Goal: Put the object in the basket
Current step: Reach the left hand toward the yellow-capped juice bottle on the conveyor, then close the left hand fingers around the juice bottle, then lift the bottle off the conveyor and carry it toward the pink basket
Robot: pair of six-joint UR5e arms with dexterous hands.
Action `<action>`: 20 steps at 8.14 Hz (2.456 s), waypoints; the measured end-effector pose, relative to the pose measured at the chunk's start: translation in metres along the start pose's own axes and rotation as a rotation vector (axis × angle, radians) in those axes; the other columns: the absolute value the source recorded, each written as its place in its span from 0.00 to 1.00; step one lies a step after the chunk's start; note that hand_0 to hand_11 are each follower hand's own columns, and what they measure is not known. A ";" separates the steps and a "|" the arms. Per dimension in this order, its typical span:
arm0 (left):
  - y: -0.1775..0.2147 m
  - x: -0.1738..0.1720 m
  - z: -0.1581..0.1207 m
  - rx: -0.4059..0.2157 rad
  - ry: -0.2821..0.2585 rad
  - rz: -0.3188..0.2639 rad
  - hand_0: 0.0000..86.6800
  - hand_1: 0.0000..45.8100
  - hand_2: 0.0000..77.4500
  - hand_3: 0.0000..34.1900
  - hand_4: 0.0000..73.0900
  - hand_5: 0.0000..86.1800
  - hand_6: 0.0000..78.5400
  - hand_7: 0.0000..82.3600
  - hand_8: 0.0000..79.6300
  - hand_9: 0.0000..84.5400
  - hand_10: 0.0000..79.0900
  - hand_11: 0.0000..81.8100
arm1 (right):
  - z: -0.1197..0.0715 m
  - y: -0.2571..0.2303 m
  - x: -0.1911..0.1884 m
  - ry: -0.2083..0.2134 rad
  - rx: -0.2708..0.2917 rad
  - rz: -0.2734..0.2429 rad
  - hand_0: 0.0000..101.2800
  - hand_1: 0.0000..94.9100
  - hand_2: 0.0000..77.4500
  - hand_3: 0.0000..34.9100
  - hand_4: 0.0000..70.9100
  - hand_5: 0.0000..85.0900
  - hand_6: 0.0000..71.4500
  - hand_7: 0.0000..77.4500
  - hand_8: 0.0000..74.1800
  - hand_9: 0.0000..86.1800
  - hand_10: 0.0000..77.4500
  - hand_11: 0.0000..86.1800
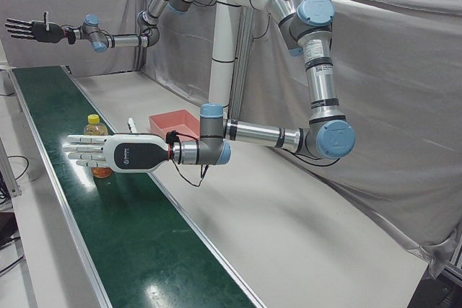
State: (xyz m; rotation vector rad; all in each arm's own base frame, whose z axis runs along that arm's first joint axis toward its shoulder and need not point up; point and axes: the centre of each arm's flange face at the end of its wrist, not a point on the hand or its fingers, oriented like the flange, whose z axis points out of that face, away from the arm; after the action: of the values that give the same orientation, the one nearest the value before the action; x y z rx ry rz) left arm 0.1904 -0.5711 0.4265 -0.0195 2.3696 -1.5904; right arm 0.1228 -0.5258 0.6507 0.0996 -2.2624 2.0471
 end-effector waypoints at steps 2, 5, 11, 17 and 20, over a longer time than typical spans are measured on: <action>0.005 -0.020 0.014 0.005 -0.019 -0.006 0.61 0.40 0.08 0.01 0.07 0.06 0.01 0.01 0.07 0.07 0.09 0.15 | 0.000 0.000 0.000 -0.001 0.000 0.000 0.00 0.00 0.01 0.01 0.00 0.00 0.00 0.01 0.00 0.00 0.00 0.00; 0.005 -0.033 0.032 0.004 -0.026 -0.008 0.61 0.42 0.10 0.01 0.07 0.06 0.01 0.01 0.07 0.07 0.09 0.15 | 0.000 0.000 0.000 0.000 0.000 0.001 0.00 0.00 0.00 0.01 0.00 0.00 0.00 0.01 0.00 0.00 0.00 0.00; 0.024 -0.044 0.060 0.052 -0.011 0.006 0.62 0.44 0.24 0.01 0.19 0.34 0.08 0.11 0.27 0.30 0.14 0.21 | 0.000 0.001 0.000 0.000 -0.001 0.000 0.00 0.00 0.00 0.01 0.00 0.00 0.00 0.01 0.00 0.00 0.00 0.00; 0.049 -0.040 0.058 0.034 -0.048 -0.020 0.70 0.02 0.61 0.00 0.68 0.68 0.81 0.79 0.88 0.84 0.76 0.87 | 0.000 0.001 0.000 0.000 -0.002 0.000 0.00 0.00 0.01 0.01 0.00 0.00 0.00 0.01 0.00 0.00 0.00 0.00; 0.089 -0.053 0.050 -0.077 -0.186 -0.055 0.70 0.02 0.61 0.00 0.68 0.68 0.81 0.79 0.88 0.83 0.79 0.85 | 0.000 0.001 0.000 -0.001 -0.001 0.001 0.00 0.00 0.01 0.01 0.00 0.00 0.00 0.01 0.00 0.00 0.00 0.00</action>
State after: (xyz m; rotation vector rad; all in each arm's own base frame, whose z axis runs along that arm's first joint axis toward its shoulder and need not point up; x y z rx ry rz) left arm 0.2665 -0.5730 0.3405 -0.2397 2.3018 -1.4509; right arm 0.1228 -0.5259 0.6499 0.0991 -2.2647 2.0461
